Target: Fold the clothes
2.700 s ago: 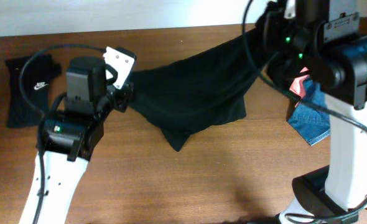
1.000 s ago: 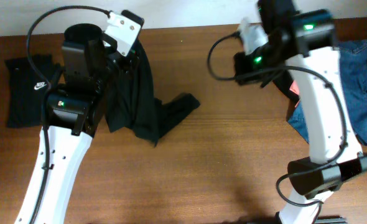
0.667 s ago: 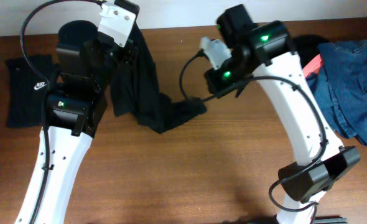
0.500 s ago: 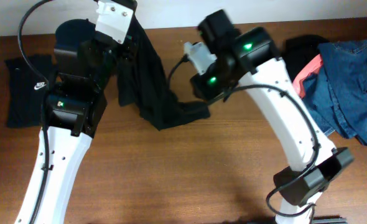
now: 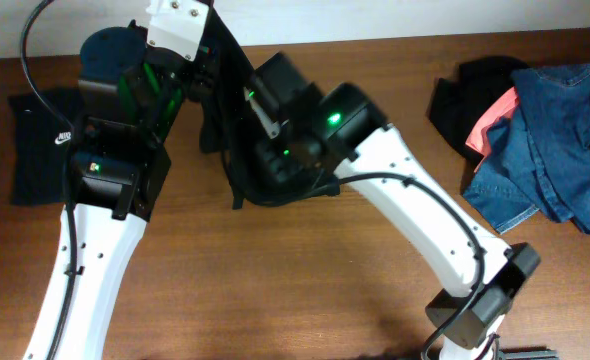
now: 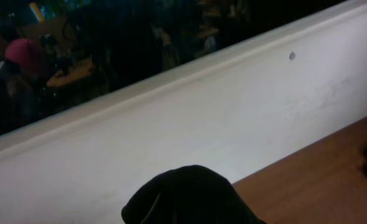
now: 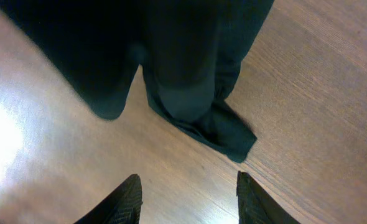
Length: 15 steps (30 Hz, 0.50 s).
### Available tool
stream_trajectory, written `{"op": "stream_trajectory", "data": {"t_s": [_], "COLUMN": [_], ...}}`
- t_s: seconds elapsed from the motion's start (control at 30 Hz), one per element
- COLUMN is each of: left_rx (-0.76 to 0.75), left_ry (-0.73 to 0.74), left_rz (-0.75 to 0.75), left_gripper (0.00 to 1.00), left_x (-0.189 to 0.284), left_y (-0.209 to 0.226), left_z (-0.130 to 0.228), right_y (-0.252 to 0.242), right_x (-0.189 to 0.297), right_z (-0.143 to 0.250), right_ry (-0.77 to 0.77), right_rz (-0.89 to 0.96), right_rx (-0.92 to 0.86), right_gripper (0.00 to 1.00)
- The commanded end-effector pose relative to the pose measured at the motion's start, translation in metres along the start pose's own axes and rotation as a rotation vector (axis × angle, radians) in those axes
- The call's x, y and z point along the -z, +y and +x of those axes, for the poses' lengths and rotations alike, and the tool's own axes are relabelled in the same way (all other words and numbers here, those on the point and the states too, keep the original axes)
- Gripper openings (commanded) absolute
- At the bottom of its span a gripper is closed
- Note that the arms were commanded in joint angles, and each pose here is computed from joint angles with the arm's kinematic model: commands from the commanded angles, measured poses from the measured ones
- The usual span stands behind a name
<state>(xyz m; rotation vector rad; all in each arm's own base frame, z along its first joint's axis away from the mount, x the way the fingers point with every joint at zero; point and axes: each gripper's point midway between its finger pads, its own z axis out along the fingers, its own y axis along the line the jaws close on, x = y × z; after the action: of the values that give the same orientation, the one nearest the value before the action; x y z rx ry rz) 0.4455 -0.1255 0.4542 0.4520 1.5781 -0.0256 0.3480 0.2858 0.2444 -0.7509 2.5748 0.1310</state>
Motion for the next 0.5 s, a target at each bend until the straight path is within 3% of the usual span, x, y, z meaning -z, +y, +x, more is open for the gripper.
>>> {"op": "stream_trajectory", "data": {"t_s": [0.0,0.2,0.33,0.47], "left_rx": [0.015,0.014,0.014,0.014], "left_ry": [-0.081,-0.088,-0.086,-0.088], "left_rz": [-0.028,-0.03,-0.03,-0.03], "left_gripper": [0.01,0.01,0.01,0.01], "left_x": [0.012,0.011,0.01,0.009], "left_y": [0.01,0.01,0.01,0.01], "left_z": [-0.031,-0.032,-0.031,-0.031], "right_y": [0.004,0.02,0.019,0.029], "right_x": [-0.016,-0.05,-0.056,-0.057], "right_z": [0.008,0.014,0.022,0.027], "right_ry": [-0.005,-0.085,-0.144,-0.165], "right_rz": [0.107,0.227,0.32,0.326], "right_rx": [-0.109,-0.22,-0.367,-0.401], "right_gripper": [0.44,0.43,0.36,0.33]}}
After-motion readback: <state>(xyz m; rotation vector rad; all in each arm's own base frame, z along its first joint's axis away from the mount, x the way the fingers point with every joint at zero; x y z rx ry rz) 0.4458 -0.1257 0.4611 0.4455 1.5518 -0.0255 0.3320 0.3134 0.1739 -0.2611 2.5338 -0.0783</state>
